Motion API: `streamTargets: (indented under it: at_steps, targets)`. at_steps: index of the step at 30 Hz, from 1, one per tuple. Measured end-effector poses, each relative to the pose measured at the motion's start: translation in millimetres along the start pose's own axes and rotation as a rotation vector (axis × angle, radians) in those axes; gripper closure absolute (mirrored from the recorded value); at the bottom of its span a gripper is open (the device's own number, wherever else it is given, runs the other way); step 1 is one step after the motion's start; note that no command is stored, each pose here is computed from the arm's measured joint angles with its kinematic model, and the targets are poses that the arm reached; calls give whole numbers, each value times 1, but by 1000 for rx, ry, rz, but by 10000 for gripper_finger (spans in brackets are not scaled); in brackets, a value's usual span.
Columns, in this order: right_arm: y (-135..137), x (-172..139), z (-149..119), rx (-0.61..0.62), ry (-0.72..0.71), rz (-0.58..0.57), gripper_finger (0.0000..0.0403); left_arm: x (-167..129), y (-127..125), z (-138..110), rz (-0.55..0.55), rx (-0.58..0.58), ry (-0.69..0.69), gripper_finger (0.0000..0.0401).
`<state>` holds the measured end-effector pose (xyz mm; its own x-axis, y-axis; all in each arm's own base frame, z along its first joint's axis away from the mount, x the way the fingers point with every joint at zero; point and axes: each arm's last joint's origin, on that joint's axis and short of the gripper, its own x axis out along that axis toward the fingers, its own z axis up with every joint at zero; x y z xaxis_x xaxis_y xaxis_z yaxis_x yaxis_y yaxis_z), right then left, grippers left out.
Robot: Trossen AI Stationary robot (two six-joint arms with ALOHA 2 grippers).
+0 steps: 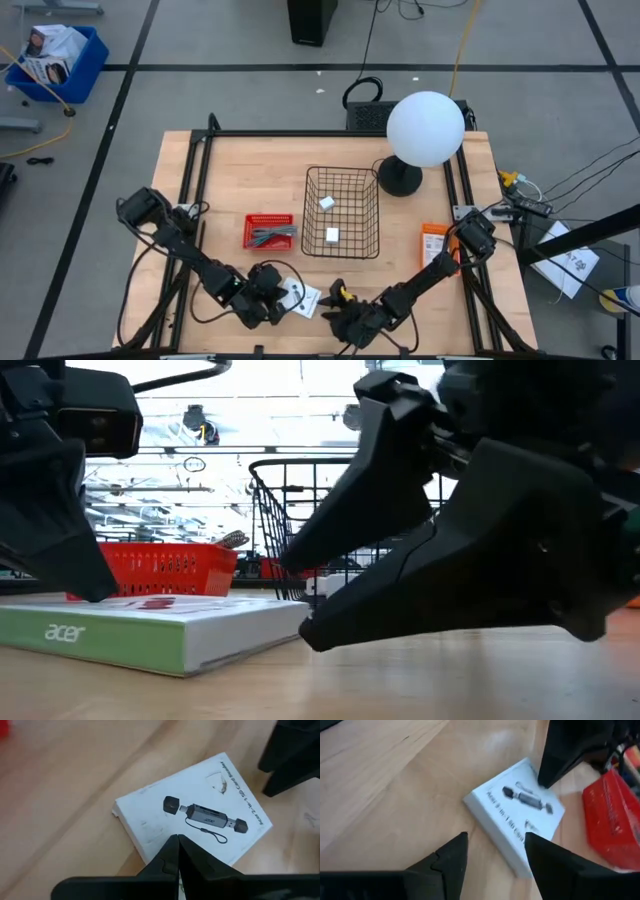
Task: Pick and place items into bin
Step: Put the card reader box into the orange basket
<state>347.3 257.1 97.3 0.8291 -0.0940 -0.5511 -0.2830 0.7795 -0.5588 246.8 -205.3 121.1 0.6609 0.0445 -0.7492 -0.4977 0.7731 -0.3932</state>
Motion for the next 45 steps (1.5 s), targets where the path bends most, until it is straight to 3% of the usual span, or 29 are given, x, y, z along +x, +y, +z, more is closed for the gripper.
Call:
streamTargets:
  at_steps: [4,11,19,24,26,31,34,40,45]
  targets:
    - [2,-1,-2,71,18,-6,261,-1,3,0,29,-6,7,397]
    - [-1,4,-6,231,42,94,392,-2,-3,2,-6,26,1,398]
    - [-12,12,-10,397,75,134,400,-9,0,1,32,7,10,398]
    - [-16,14,-12,429,92,121,402,-30,-9,8,-56,0,-6,395]
    - [-16,13,-13,424,97,87,402,-38,-12,6,-93,8,23,398]
    - [-20,11,-16,383,115,-121,402,-49,-23,-3,-216,56,134,394]
    - [-26,13,-16,392,115,-165,403,-46,-25,-6,-243,57,153,398]
    - [-37,20,-19,467,121,-164,403,-27,-20,-14,-189,46,201,398]
    - [-40,24,-19,526,119,-67,403,-2,-10,-16,-102,10,223,397]
